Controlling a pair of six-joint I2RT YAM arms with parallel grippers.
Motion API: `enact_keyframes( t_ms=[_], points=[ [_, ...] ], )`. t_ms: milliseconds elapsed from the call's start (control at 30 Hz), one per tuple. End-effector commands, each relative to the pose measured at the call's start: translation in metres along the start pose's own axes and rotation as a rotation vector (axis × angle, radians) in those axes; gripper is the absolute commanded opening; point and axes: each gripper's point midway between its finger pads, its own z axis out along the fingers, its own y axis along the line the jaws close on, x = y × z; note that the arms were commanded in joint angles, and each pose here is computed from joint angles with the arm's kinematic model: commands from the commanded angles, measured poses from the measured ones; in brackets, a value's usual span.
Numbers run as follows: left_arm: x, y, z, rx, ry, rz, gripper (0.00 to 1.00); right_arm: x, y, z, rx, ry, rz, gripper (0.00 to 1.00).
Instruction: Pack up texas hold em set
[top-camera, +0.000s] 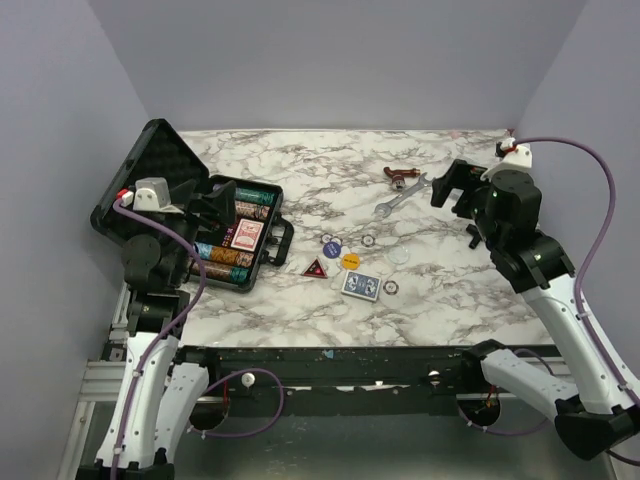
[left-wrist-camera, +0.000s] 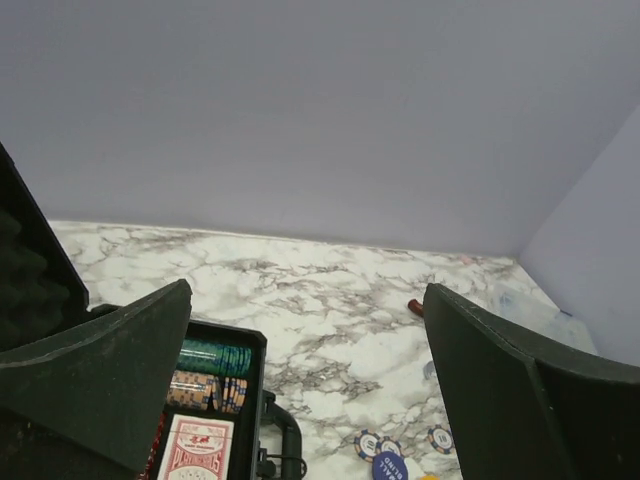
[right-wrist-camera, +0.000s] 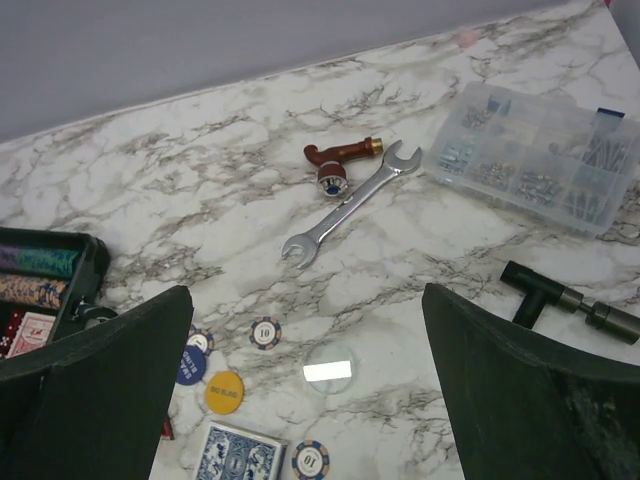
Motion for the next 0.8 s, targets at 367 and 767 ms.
enact_keyframes(
  t_ms=[367,767],
  points=[
    [0.063,-0.042,0.037,0.189,0.432,-0.141,0.99,0.115,0.003,0.038,-0.036,0.351,-0.080,1.00],
    [0.075,-0.046,0.038,0.204,0.480,-0.170,0.99,0.247,0.064,0.056,-0.425,0.707,0.028,1.00]
  ],
)
